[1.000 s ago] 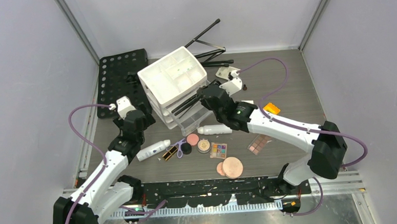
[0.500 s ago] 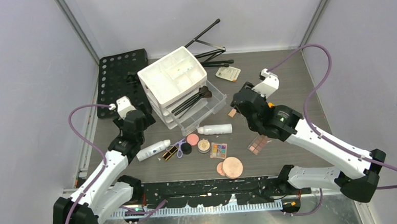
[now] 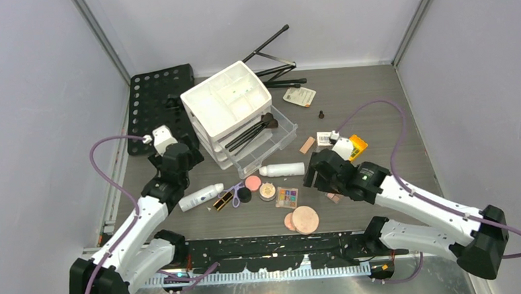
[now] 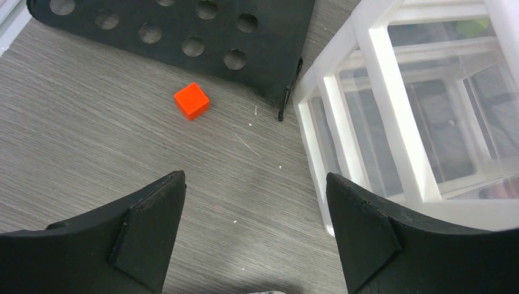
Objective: Organize the makeup
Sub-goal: Pick up the makeup tool from the corner of the board.
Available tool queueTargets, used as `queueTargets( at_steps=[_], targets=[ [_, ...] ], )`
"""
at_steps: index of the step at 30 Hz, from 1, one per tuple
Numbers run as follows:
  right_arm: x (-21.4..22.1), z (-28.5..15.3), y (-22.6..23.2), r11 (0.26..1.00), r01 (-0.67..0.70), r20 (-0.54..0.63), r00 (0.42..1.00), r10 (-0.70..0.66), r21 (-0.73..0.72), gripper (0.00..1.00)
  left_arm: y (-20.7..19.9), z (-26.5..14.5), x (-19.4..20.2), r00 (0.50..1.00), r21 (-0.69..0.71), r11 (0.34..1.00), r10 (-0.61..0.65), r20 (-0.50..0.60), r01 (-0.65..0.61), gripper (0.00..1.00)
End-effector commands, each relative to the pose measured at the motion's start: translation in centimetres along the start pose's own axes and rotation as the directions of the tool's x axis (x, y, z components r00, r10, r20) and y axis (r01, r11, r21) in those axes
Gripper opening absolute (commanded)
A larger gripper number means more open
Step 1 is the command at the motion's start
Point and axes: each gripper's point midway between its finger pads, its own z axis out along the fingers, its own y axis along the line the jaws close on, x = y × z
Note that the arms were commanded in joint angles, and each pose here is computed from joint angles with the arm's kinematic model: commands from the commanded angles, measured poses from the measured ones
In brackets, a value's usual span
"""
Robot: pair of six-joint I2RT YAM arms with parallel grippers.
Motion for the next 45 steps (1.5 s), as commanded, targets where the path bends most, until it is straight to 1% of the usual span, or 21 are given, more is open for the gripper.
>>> queueTargets(
  at_steps=[1, 5, 7, 10, 13, 20, 26, 31, 39, 42, 45],
  targets=[
    [2.1, 1.1, 5.5, 0.984, 0.001, -0.092, 0.996, -0.018, -0.181, 0.73, -0.4, -0.6, -1.9, 0.999, -0.004, 1.0, -0.025, 0.026, 0.025, 0.86],
    [3.3, 2.1, 7.6, 0.976, 0.068, -0.055, 0.995, -0.081, -0.207, 0.72, 0.6, -0.8, -1.1, 1.0, -0.021, 1.0, -0.01, 0.021, 0.01, 0.86],
    [3.8, 2.6, 8.1, 0.976, 0.07, -0.052, 0.995, -0.082, -0.206, 0.71, 1.0, -1.1, -0.9, 1.0, -0.022, 1.0, -0.01, 0.022, 0.01, 0.87],
    [4.2, 3.0, 9.1, 0.969, 0.058, -0.048, 0.996, -0.072, -0.239, 0.67, 1.4, -1.3, -0.8, 1.0, -0.028, 1.0, -0.006, 0.03, 0.007, 0.87],
    [4.4, 3.2, 9.8, 0.962, 0.038, -0.055, 0.997, -0.055, -0.269, 0.66, 1.6, -1.3, -0.4, 1.0, -0.029, 1.0, -0.004, 0.026, 0.005, 0.87],
    [4.9, 3.5, 8.7, 0.971, 0.04, -0.067, 0.996, -0.057, -0.237, 0.66, 1.5, -0.8, 0.3, 1.0, -0.023, 1.0, -0.003, 0.013, 0.003, 0.87],
    [4.4, 3.2, 7.5, 0.976, 0.048, -0.034, 0.998, -0.056, -0.214, 0.66, 0.9, -0.5, 0.5, 1.0, -0.01, 1.0, -0.007, 0.006, 0.007, 0.87],
    [3.9, 2.9, 6.4, 0.984, 0.071, -0.019, 0.997, -0.075, -0.166, 0.66, 0.9, -0.4, 0.6, 1.0, -0.01, 1.0, -0.006, 0.002, 0.006, 0.87],
    [4.4, 3.2, 3.8, 0.995, 0.077, -0.029, 0.996, -0.079, -0.066, 0.66, 0.9, -0.3, 0.7, 1.0, -0.013, 1.0, -0.005, 0.0, 0.005, 0.87],
    [4.9, 3.2, 3.4, 0.994, 0.092, -0.049, 0.994, -0.095, -0.059, 0.66, 0.9, -0.2, 0.7, 1.0, -0.014, 1.0, -0.003, -0.002, 0.003, 0.87],
    [5.3, 3.3, 3.6, 0.992, 0.107, -0.058, 0.992, -0.111, -0.071, 0.69, 0.8, -0.2, 0.6, 1.0, -0.011, 1.0, -0.006, -0.002, 0.006, 0.87]
  ],
)
